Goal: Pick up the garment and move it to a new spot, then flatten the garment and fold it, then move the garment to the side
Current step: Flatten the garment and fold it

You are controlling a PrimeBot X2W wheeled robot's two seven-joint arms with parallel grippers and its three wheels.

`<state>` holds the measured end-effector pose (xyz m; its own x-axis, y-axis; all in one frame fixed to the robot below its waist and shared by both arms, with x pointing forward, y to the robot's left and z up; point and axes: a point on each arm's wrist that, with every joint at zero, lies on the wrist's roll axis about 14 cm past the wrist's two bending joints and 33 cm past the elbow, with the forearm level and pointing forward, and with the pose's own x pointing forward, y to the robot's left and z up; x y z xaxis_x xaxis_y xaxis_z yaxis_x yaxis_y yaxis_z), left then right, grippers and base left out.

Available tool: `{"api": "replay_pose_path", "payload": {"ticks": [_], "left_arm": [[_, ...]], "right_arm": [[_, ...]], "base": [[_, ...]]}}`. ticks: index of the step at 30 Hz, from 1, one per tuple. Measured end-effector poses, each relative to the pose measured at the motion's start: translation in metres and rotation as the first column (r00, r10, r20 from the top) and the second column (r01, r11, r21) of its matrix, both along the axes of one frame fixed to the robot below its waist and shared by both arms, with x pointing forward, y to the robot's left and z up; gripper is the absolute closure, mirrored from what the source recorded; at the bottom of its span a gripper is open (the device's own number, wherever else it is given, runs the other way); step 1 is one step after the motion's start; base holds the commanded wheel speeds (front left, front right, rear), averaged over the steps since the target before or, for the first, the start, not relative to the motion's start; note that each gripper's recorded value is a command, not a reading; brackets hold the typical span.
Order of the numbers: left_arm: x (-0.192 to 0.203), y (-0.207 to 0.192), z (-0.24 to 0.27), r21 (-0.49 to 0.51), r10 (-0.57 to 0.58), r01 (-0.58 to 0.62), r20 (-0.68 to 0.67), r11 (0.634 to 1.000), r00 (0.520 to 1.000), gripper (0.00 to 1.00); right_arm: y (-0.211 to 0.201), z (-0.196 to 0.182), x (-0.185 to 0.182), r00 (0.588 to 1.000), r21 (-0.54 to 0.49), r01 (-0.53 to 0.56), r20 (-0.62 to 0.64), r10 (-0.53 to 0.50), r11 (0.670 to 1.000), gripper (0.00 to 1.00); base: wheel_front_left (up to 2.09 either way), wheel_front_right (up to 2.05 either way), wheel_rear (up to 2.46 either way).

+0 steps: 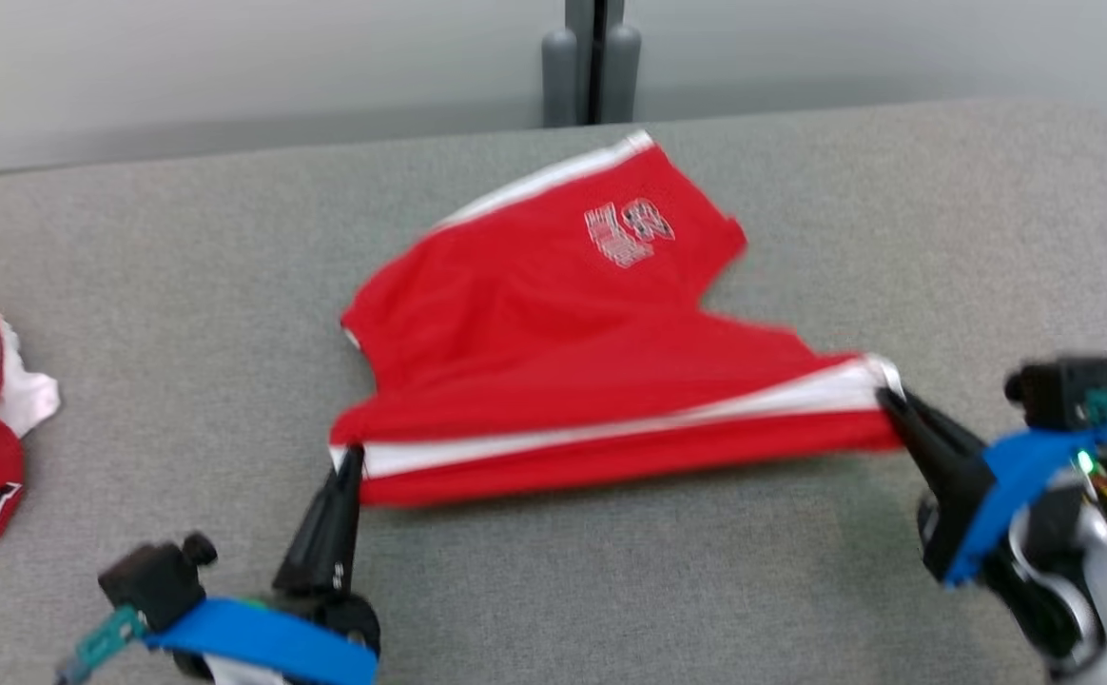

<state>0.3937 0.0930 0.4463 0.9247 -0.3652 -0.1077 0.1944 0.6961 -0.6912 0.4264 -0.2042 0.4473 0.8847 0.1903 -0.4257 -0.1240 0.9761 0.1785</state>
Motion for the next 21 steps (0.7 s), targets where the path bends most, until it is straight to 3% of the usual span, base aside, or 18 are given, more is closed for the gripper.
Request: {"api": "replay_pose_path", "payload": {"ticks": [10, 16, 21], "left_arm": [[-0.061, -0.009, 0.004, -0.008, -0.025, 0.024, -0.151, 1.0, 0.988, 1.0], [-0.053, -0.002, 0.005, 0.033, 0.011, -0.006, -0.158, 0.999, 0.987, 1.0], [-0.025, -0.002, 0.01, 0.041, 0.037, -0.032, -0.131, 0.999, 0.991, 1.0]], "right_arm": [[0.0, 0.028, -0.079, 0.992, -0.012, 0.097, -0.079, -0.098, 0.995, 1.0], [0.01, 0.044, -0.066, 0.996, -0.009, 0.079, -0.031, -0.079, 0.997, 1.0], [0.019, 0.057, -0.024, 0.999, -0.034, 0.021, 0.05, -0.02, 0.999, 1.0]], "base": [[0.0, 0.0, 0.0], [0.0, 0.0, 0.0], [0.0, 0.0, 0.0]]}}
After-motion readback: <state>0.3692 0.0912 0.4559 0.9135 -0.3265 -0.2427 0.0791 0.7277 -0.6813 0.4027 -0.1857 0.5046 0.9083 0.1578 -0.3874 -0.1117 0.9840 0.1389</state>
